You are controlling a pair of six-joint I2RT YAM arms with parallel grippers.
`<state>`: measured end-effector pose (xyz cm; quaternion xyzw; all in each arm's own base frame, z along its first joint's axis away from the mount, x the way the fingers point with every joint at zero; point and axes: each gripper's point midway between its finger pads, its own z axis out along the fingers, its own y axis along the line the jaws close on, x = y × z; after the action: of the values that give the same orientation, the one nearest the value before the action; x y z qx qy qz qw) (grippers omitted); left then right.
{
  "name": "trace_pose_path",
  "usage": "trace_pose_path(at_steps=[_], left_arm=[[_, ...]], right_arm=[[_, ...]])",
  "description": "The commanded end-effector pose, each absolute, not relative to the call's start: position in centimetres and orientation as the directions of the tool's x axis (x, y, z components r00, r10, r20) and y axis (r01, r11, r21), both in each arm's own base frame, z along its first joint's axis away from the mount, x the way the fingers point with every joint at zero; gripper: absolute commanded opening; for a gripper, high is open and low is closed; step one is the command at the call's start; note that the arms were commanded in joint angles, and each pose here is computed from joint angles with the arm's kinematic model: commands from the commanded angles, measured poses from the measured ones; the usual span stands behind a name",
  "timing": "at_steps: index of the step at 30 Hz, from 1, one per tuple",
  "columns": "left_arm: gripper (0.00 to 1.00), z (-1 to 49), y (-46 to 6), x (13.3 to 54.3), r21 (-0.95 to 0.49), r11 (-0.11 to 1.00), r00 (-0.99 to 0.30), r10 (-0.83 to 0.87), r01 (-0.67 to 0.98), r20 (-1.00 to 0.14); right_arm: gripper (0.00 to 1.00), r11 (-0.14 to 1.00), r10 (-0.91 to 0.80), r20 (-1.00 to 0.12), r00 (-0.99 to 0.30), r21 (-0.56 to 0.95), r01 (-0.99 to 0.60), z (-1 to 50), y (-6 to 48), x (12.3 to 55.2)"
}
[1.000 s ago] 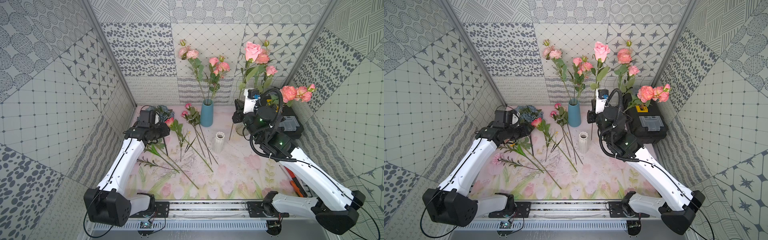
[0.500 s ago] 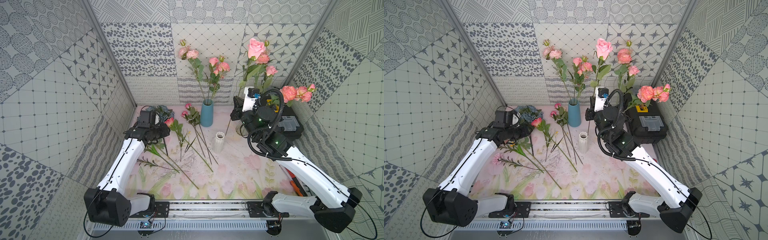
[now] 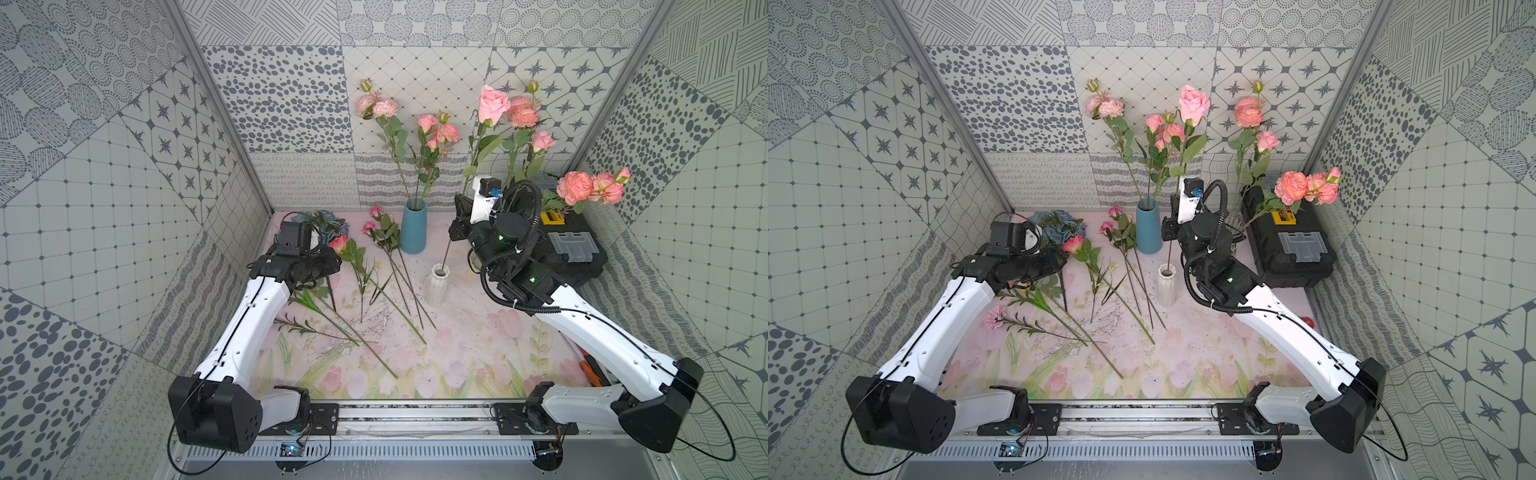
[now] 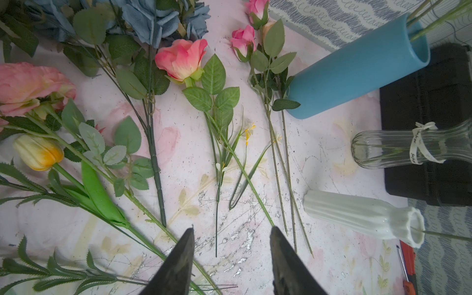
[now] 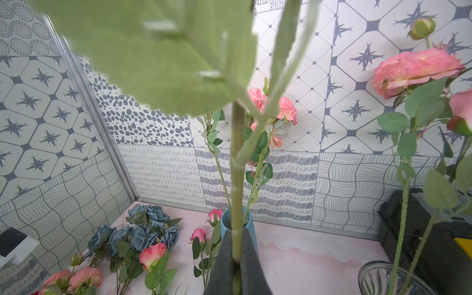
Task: Place the pink flowers into the vase
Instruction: Place the flower in the vase.
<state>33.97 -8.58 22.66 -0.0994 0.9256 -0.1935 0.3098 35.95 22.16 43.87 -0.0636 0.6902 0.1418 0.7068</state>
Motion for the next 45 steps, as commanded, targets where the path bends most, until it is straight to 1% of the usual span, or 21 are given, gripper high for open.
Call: trace_pose_path(at_steps=[1,13,21,34,40,45], left_arm=[[0.48,23.2,-8.6,34.4,-0.435,0.899,-0.776,-0.308,-0.048,-0.551],[0.48,23.1,-8.7,34.5,-0.439,0.897,-0.776,-0.311,-0.049,-0.548],[0.48,23.1,-8.8,34.6,-0.443,0.895,-0.778,-0.31,-0.046,-0.546],[0.48,23.1,-8.8,34.6,-0.443,0.895,-0.778,-0.31,-0.045,-0.547],[0.48,22.9,-8.8,34.6,-0.442,0.896,-0.781,-0.311,-0.05,-0.542],[0.48,23.0,-8.7,34.6,-0.441,0.896,-0.779,-0.312,-0.05,-0.544]], right_arm=[[0.0,0.949,0.155,-0.987,0.033,0.14,-0.284,43.9,22.3,36.5],[0.0,0.956,0.148,-0.988,-0.038,0.153,-0.25,37.6,22.4,37.4],[0.0,0.95,0.16,-0.984,-0.073,0.174,-0.259,34.5,23.0,37.7],[0.03,0.947,0.154,-0.979,-0.134,0.185,-0.261,30.7,23.4,37.7],[0.04,0.948,0.155,-0.977,-0.149,0.19,-0.256,29.9,23.4,37.6],[0.07,0.95,0.146,-0.976,-0.162,0.184,-0.251,29.3,23.4,37.7]])
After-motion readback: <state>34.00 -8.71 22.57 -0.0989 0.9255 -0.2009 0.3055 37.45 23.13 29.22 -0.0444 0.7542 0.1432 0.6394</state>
